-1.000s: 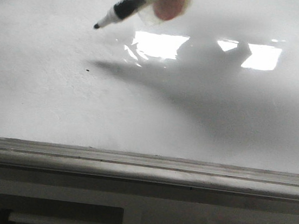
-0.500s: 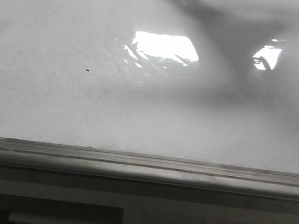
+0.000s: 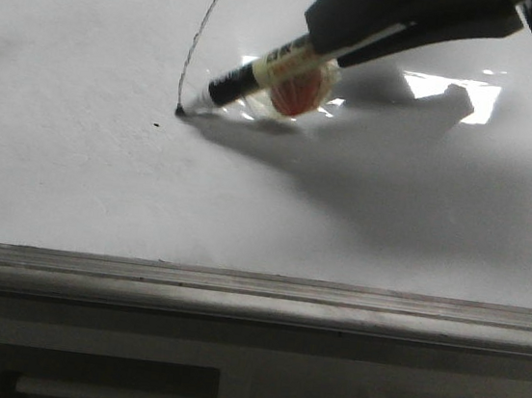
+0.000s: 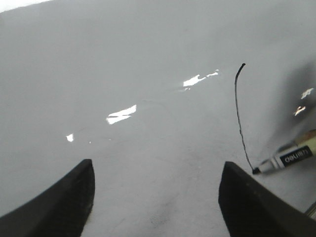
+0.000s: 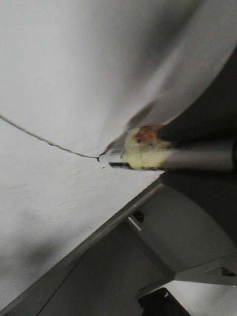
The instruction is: Write number 6 on whiteboard
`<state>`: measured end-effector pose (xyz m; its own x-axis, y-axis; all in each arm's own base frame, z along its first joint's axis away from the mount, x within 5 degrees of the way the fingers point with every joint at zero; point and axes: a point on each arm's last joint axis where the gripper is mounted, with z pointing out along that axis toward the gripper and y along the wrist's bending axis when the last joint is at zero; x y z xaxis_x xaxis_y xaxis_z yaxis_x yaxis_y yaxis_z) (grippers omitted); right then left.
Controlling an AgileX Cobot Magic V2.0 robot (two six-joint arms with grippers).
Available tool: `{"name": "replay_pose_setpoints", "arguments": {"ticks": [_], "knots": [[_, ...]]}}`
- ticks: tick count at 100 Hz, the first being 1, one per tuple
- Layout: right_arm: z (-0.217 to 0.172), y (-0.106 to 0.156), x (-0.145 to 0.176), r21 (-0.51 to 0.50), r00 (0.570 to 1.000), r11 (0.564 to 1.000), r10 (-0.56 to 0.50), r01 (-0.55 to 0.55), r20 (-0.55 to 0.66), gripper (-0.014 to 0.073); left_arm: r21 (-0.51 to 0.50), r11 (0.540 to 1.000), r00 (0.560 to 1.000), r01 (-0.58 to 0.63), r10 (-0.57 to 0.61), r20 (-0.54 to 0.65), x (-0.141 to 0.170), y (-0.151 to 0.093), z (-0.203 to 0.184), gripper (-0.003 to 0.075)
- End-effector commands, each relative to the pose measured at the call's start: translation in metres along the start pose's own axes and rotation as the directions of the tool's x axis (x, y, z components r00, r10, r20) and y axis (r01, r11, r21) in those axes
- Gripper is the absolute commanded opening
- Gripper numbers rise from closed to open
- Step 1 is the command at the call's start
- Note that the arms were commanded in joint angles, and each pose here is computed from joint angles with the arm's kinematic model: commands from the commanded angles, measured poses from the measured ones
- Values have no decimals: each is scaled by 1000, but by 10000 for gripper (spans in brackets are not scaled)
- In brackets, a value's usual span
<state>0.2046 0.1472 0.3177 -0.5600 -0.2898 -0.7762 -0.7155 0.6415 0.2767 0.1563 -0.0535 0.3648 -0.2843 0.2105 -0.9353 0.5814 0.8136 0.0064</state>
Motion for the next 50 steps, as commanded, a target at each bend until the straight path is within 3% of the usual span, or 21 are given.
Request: {"name": "replay_pose_setpoints", "arguments": {"ticks": [1, 25, 50], "knots": [[-8, -6, -7, 89, 999, 995, -40, 38, 24, -45, -28, 999, 996, 31, -28, 80, -12, 2, -5, 481], [-37, -2, -10, 208, 993, 976, -78, 59, 83, -45, -26, 999, 996, 35, -32, 83, -13, 1, -5, 481], [-48, -1, -19, 248, 976, 967, -102, 52, 192, -45, -17, 999, 995, 32, -30, 96, -14, 1, -5, 481]]}}
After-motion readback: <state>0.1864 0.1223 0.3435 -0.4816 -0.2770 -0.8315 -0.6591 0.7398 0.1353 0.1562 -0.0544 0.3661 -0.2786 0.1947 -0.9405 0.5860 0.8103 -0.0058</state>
